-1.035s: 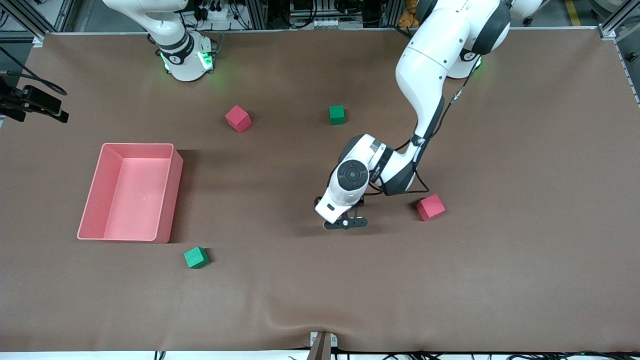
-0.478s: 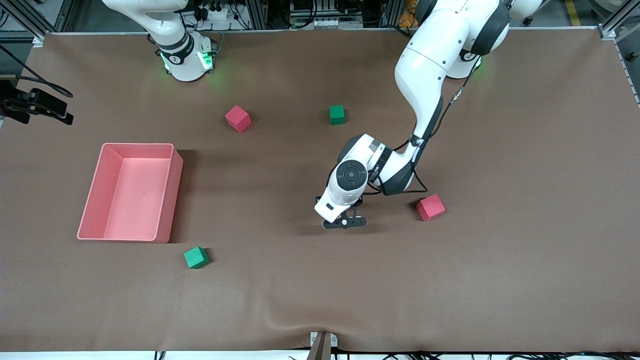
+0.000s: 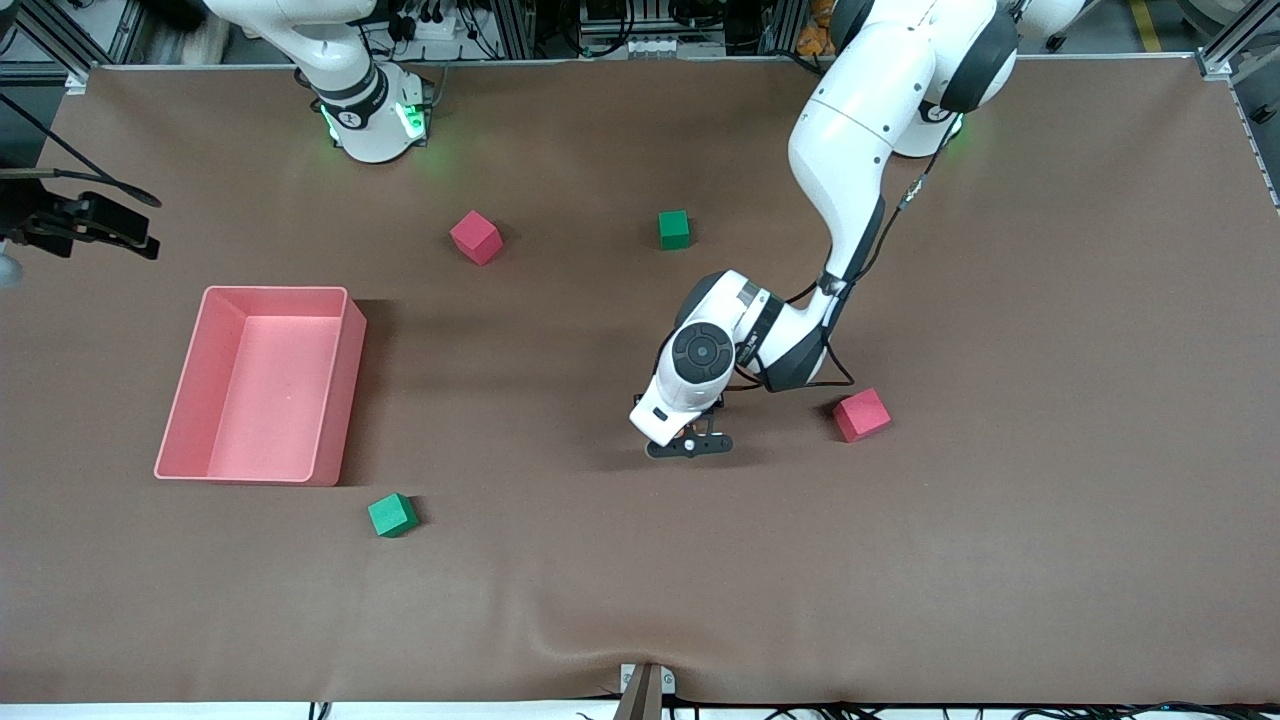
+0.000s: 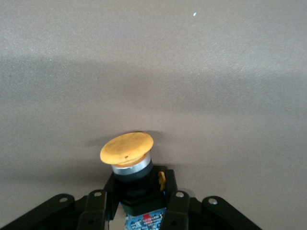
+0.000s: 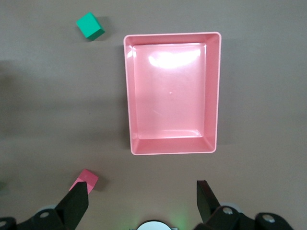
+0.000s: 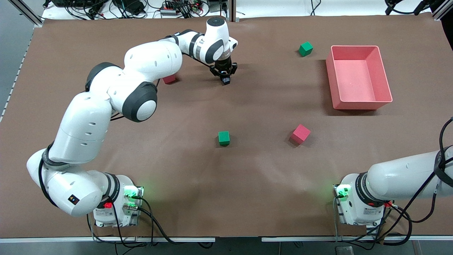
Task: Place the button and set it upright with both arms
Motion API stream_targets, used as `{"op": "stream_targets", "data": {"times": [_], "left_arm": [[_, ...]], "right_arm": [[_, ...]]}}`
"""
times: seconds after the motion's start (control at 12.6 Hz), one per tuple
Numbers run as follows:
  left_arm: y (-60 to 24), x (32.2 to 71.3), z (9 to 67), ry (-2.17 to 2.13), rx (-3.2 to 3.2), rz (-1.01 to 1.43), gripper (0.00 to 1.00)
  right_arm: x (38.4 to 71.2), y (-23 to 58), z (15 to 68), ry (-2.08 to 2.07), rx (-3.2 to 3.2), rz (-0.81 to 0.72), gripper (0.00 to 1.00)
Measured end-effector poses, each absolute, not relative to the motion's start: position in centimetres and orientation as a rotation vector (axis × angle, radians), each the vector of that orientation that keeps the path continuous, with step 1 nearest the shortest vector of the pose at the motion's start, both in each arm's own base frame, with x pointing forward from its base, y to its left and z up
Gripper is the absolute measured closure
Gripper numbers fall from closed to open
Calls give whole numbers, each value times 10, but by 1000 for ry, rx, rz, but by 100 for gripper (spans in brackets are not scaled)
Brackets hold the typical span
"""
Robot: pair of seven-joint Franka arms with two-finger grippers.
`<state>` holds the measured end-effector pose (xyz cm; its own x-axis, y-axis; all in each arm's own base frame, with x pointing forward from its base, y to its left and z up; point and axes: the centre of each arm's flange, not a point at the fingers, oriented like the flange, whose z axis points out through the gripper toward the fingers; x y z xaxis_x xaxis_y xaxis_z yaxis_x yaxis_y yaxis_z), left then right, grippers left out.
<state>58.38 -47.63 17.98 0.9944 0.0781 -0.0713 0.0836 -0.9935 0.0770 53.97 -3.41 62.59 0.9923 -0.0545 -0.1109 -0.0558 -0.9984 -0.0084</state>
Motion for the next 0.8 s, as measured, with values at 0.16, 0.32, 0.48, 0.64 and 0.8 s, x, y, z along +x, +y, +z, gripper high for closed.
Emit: {"op": "stream_targets", "data": {"times": [0.16,0.32,0.48,0.64,0.8], "left_arm": [[-478,587,186,123,3049,-87,60],[-480,590,195,122,3038,-66,60],[-483,593,211,120,3022,-38,60],[-493,591,239,154,2994,-3,60],[-519,572,264,236,2986,42,60]], "right_arm": [[539,-47,627,124,-3122,171,0],[537,-61,628,163,-3118,171,0],[536,-62,629,166,-3116,180,0],[535,-58,629,156,-3116,186,0],[535,-54,630,145,-3117,185,0]]}}
